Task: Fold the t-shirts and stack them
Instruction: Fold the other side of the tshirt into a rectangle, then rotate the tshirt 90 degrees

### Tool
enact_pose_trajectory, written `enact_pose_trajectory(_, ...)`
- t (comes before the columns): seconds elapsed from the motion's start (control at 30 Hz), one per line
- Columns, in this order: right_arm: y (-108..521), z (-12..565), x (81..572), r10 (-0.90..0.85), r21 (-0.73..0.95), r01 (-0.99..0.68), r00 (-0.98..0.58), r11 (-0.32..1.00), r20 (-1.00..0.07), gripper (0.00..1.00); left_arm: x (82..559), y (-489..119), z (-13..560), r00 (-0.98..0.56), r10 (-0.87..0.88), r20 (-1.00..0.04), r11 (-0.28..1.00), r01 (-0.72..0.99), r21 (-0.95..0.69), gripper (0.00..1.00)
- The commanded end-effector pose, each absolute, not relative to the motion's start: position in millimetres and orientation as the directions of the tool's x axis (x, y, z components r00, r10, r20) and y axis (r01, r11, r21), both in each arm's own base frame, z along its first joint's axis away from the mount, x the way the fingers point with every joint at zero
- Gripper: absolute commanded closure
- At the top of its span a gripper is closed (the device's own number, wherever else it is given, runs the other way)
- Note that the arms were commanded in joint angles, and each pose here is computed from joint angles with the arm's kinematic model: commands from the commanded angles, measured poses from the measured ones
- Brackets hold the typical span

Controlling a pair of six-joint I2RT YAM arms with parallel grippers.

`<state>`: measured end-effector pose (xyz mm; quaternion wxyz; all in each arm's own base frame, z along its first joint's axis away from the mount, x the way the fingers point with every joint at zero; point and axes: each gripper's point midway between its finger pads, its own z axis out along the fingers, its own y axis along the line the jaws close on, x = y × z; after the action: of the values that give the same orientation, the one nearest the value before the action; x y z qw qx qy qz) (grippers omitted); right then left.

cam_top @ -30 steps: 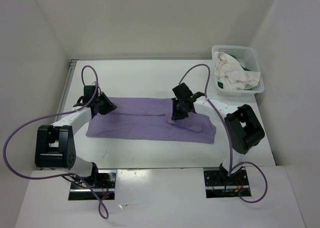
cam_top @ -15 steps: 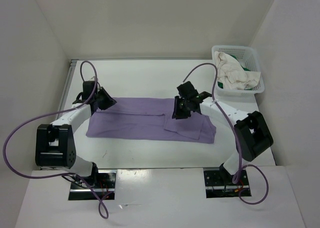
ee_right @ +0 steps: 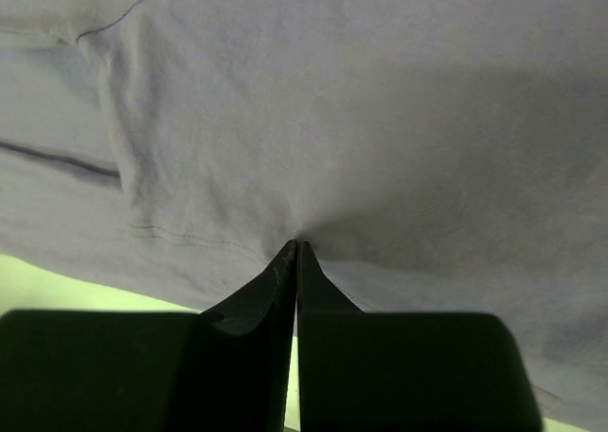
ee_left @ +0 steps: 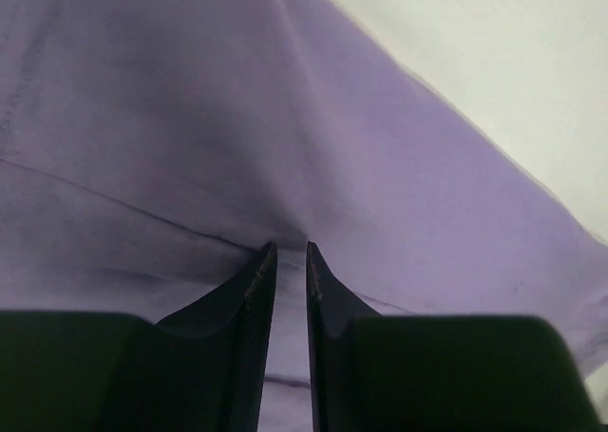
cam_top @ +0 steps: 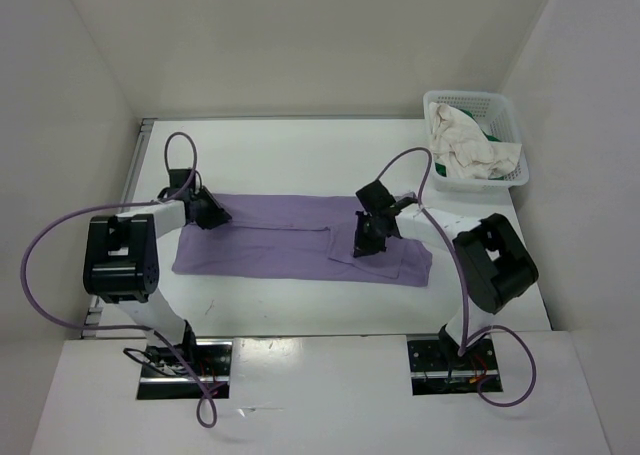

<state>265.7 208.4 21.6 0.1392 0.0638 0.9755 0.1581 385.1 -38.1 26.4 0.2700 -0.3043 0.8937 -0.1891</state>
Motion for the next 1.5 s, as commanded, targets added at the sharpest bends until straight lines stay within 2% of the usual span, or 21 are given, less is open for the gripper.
enact_pose_trajectory(0.0, 209.3, 40.6, 280.5, 0.186, 0.330, 0.068, -0.922, 0.941, -0.339, 0.96, 400.1, -24.8, 31.6, -0.633, -0.680, -0.370, 0.712, -0.448, -0.541, 0.74)
enact_pose_trajectory(0.13, 204.9, 70.2, 310.6, 0.218, 0.335, 0.070, -0.877, 0.940, -0.428, 0.93, 384.0, -3.8, 24.8, -0.592, -0.740, -0.319, 0.652, -0.516, -0.555, 0.74)
enact_pose_trajectory(0.3, 190.7, 35.6, 342.5, 0.242, 0.236, 0.150, -0.870, 0.960, -0.431, 0.92, 382.9, 1.8, 43.7, -0.601, -0.730, -0.325, 0.653, -0.473, -0.592, 0.72)
enact_pose_trajectory(0.57, 220.0, 7.4, 390.2, 0.230, 0.245, 0.135, -0.879, 0.960, -0.417, 0.93, 389.5, -18.9, 124.0, -0.614, -0.614, -0.496, 0.756, -0.277, -0.593, 0.74)
enact_pose_trajectory(0.67, 239.1, -1.2, 419.2, 0.209, 0.257, 0.105, -0.885, 0.961, -0.417, 0.93, 381.4, -41.3, 135.6, -0.659, -0.560, -0.502, 0.773, -0.198, -0.603, 0.72)
enact_pose_trajectory(0.7, 253.1, 18.1, 446.4, 0.213, 0.287, 0.082, -0.861, 0.954, -0.462, 0.93, 380.3, -49.9, 138.9, -0.676, -0.539, -0.503, 0.778, -0.171, -0.604, 0.72)
enact_pose_trajectory(0.77, 266.0, -4.4, 465.8, 0.180, 0.273, 0.059, -0.879, 0.960, -0.441, 0.93, 372.5, -72.8, 138.2, -0.722, -0.486, -0.492, 0.793, -0.128, -0.595, 0.72)
enact_pose_trajectory(0.8, 282.2, 24.9, 496.5, 0.195, 0.308, 0.041, -0.850, 0.951, -0.489, 0.93, 367.5, -85.9, 136.6, -0.745, -0.460, -0.483, 0.797, -0.108, -0.594, 0.72)
enact_pose_trajectory(0.83, 286.9, -6.9, 502.3, 0.173, 0.287, 0.040, -0.873, 0.957, -0.455, 0.93, 362.1, -90.1, 137.1, -0.757, -0.444, -0.480, 0.803, -0.097, -0.588, 0.72)
enact_pose_trajectory(0.87, 306.7, 27.6, 534.9, 0.185, 0.341, -0.006, -0.832, 0.940, -0.523, 0.93, 358.7, -93.4, 139.1, -0.762, -0.437, -0.479, 0.804, -0.091, -0.588, 0.72)
enact_pose_trajectory(0.93, 313.2, -4.8, 542.5, 0.157, 0.321, -0.009, -0.860, 0.947, -0.486, 0.93, 349.0, -95.4, 140.9, -0.768, -0.430, -0.474, 0.808, -0.094, -0.581, 0.72)
enact_pose_trajectory(0.97, 327.8, 41.8, 570.9, 0.179, 0.369, -0.058, -0.798, 0.928, -0.575, 0.93, 346.1, -95.4, 142.6, -0.769, -0.430, -0.472, 0.809, -0.096, -0.581, 0.72)
enact_pose_trajectory(1.03, 328.2, 55.7, 572.5, 0.171, 0.365, -0.066, -0.796, 0.929, -0.580, 0.93, 336.1, -96.5, 141.6, -0.785, -0.417, -0.458, 0.817, -0.103, -0.567, 0.72)
enact_pose_trajectory(1.17, 310.6, 169.5, 579.7, 0.235, 0.409, -0.104, -0.681, 0.907, -0.693, 0.91, 340.0, -96.7, 160.4, -0.784, -0.335, -0.523, 0.851, -0.014, -0.525, 0.73)
enact_pose_trajectory(1.23, 302.5, 206.1, 569.1, 0.236, 0.403, -0.111, -0.661, 0.908, -0.712, 0.87, 342.6, -96.8, 167.7, -0.778, -0.335, -0.532, 0.851, -0.007, -0.525, 0.81)
enact_pose_trajectory(1.27, 300.9, 268.2, 555.1, 0.261, 0.442, -0.164, -0.610, 0.882, -0.748, 0.85, 344.7, -96.9, 169.2, -0.772, -0.335, -0.540, 0.851, -0.001, -0.526, 0.85)
enact_pose_trajectory(1.33, 305.9, 280.9, 542.6, 0.218, 0.414, -0.206, -0.603, 0.887, -0.767, 0.79, 351.0, -97.7, 174.2, -0.753, -0.349, -0.557, 0.845, 0.005, -0.535, 0.89)
enact_pose_trajectory(1.37, 299.0, 335.9, 520.7, 0.245, 0.441, -0.255, -0.551, 0.861, -0.798, 0.76, 352.8, -98.1, 178.1, -0.748, -0.357, -0.559, 0.841, 0.003, -0.541, 0.91)
enact_pose_trajectory(1.4, 301.8, 284.2, 504.5, 0.179, 0.418, -0.236, -0.648, 0.877, -0.740, 0.74, 353.7, -100.0, 180.1, -0.747, -0.355, -0.563, 0.836, 0.015, -0.548, 0.91)
enact_pose_trajectory(1.43, 309.4, 300.7, 499.1, 0.216, 0.456, -0.278, -0.603, 0.845, -0.768, 0.68, 354.2, -99.5, 179.4, -0.753, -0.341, -0.563, 0.842, 0.021, -0.538, 0.91)
enact_pose_trajectory(1.47, 300.3, 354.2, 464.9, 0.267, 0.492, -0.334, -0.535, 0.804, -0.801, 0.65, 351.0, -98.9, 179.6, -0.763, -0.330, -0.556, 0.847, 0.021, -0.531, 0.94)
